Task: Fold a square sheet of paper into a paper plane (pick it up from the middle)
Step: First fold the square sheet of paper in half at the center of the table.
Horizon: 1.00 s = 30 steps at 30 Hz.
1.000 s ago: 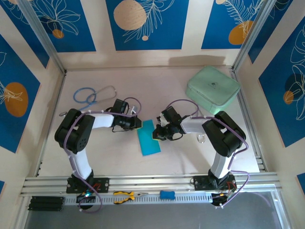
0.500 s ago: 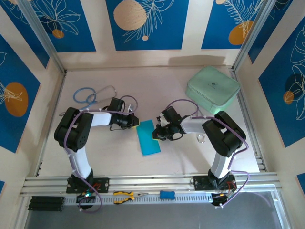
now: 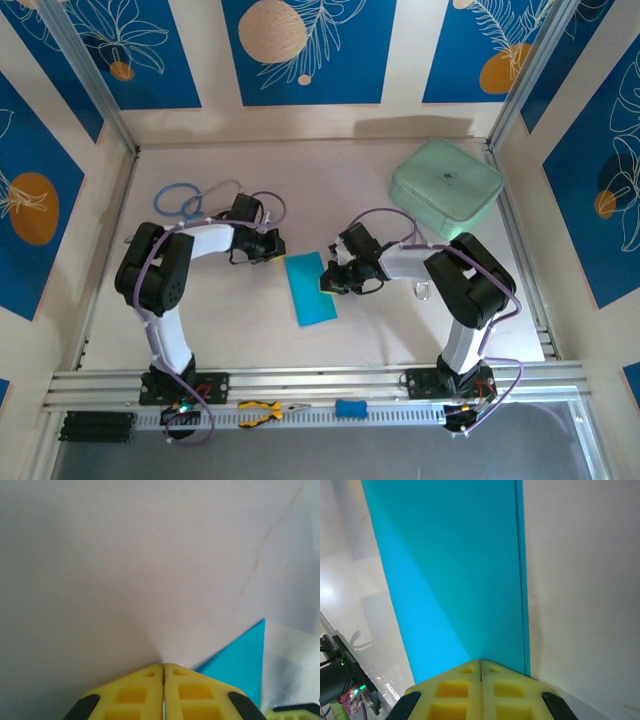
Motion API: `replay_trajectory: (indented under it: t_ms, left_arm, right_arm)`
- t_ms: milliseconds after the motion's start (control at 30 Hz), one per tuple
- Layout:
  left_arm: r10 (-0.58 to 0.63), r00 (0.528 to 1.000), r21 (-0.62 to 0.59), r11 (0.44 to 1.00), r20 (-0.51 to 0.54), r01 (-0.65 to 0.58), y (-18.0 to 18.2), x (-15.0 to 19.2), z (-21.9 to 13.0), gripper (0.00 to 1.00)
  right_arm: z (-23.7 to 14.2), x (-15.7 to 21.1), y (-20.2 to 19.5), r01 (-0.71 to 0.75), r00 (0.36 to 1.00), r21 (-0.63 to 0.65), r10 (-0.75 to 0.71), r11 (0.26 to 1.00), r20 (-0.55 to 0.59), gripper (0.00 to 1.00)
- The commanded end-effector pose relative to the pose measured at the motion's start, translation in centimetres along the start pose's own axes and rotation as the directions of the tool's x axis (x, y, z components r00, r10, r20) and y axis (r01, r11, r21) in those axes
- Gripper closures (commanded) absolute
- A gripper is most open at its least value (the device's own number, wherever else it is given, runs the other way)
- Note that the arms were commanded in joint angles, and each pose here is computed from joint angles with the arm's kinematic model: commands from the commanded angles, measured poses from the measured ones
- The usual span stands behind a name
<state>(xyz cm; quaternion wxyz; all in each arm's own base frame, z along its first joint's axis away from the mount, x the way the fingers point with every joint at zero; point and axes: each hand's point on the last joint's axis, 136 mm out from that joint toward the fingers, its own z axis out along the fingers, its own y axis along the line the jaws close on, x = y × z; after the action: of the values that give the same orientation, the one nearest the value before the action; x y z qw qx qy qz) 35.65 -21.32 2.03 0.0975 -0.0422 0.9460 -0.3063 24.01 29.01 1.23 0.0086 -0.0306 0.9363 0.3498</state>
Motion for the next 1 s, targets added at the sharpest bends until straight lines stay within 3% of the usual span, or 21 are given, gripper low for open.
replay_trajectory:
  t_ms: [0, 167, 367, 500, 700, 967]
  left_arm:
    - [-0.029, 0.999, -0.091, 0.995, 0.025, 0.031, 2.0, -0.8, -1.0, 0.9]
    - [0.0, 0.997, -0.06, 0.998, 0.078, 0.004, 0.1, -1.3, -3.4, 0.89]
    - [0.036, 0.993, 0.068, 0.997, 0.111, -0.044, -3.6, 0.1, -5.6, 0.88]
    - [0.06, 0.997, 0.191, 0.979, 0.046, -0.068, -5.6, 3.1, -4.5, 0.88]
    - [0.088, 0.996, 0.257, 0.963, -0.027, -0.079, -6.2, 6.0, -2.1, 0.88]
    - [0.093, 0.995, 0.146, 0.985, -0.043, -0.086, -3.4, 6.4, 0.6, 0.88]
  right_arm:
    - [0.5, 3.6, -5.0, -0.089, 0.991, 0.173, 0.105, 0.981, -0.087, 1.0]
    - [0.4, 3.5, -4.9, -0.089, 0.991, 0.171, 0.104, 0.981, -0.084, 1.0]
    - [0.6, 3.5, -4.9, -0.09, 0.991, 0.168, 0.105, 0.982, -0.083, 1.0]
    - [0.6, 3.5, -5.0, -0.093, 0.991, 0.172, 0.108, 0.981, -0.082, 1.0]
    - [0.6, 3.6, -5.0, -0.095, 0.99, 0.172, 0.111, 0.98, -0.085, 1.0]
    - [0.7, 3.7, -5.2, -0.099, 0.99, 0.177, 0.116, 0.979, -0.086, 1.0]
